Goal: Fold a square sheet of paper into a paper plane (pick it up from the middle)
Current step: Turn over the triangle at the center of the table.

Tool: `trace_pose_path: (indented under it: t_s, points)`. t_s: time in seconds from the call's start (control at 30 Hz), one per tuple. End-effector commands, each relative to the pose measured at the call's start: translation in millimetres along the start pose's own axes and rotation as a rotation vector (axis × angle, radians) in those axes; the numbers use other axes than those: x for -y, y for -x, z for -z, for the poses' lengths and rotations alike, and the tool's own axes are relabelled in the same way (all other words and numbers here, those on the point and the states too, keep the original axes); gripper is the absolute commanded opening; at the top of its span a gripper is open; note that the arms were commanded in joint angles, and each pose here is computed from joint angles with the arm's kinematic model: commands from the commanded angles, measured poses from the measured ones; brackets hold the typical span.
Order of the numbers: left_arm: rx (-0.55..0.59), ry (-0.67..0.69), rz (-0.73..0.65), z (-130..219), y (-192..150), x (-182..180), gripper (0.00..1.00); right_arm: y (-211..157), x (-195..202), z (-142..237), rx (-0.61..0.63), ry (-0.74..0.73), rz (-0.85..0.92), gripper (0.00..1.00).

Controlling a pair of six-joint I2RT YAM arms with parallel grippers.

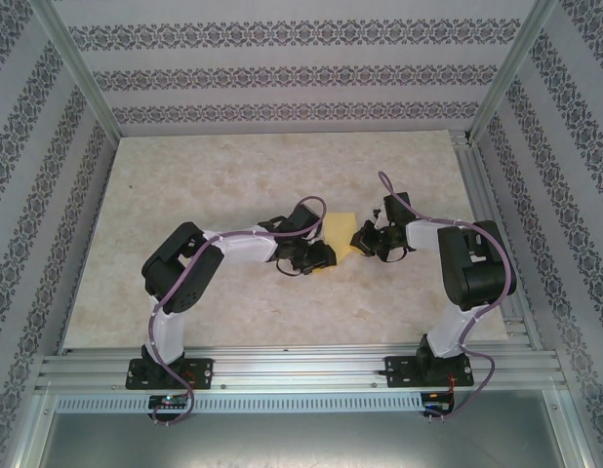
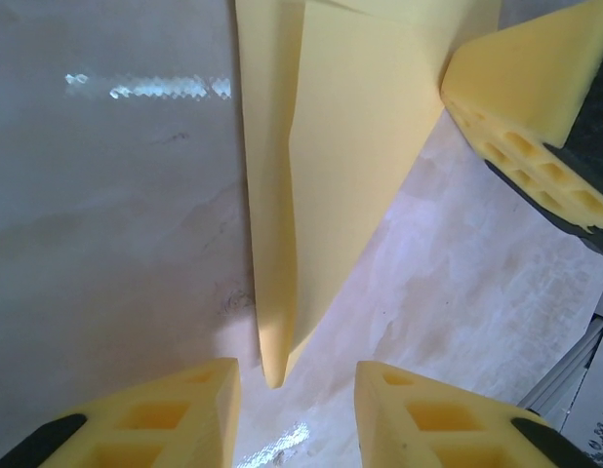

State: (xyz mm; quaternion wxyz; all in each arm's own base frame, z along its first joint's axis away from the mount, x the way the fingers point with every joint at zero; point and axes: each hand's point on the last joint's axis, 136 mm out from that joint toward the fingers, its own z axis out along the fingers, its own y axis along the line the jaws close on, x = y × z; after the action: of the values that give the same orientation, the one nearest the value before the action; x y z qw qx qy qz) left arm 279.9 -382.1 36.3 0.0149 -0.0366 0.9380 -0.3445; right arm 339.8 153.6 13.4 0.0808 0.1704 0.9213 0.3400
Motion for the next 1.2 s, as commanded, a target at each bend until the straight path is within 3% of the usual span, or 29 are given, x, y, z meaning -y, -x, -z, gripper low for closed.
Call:
trace_pose_path:
  t_s: [0.0, 1.17]
  points:
    - [-0.002, 0.010, 0.007, -3, -4, 2, 0.37, 3, 0, -4, 0.010, -0.009, 0.012, 0.07]
    - [-0.004, -0.017, -0.016, -15, 4, 9, 0.24, 4, -3, -4, 0.009, 0.002, 0.011, 0.07]
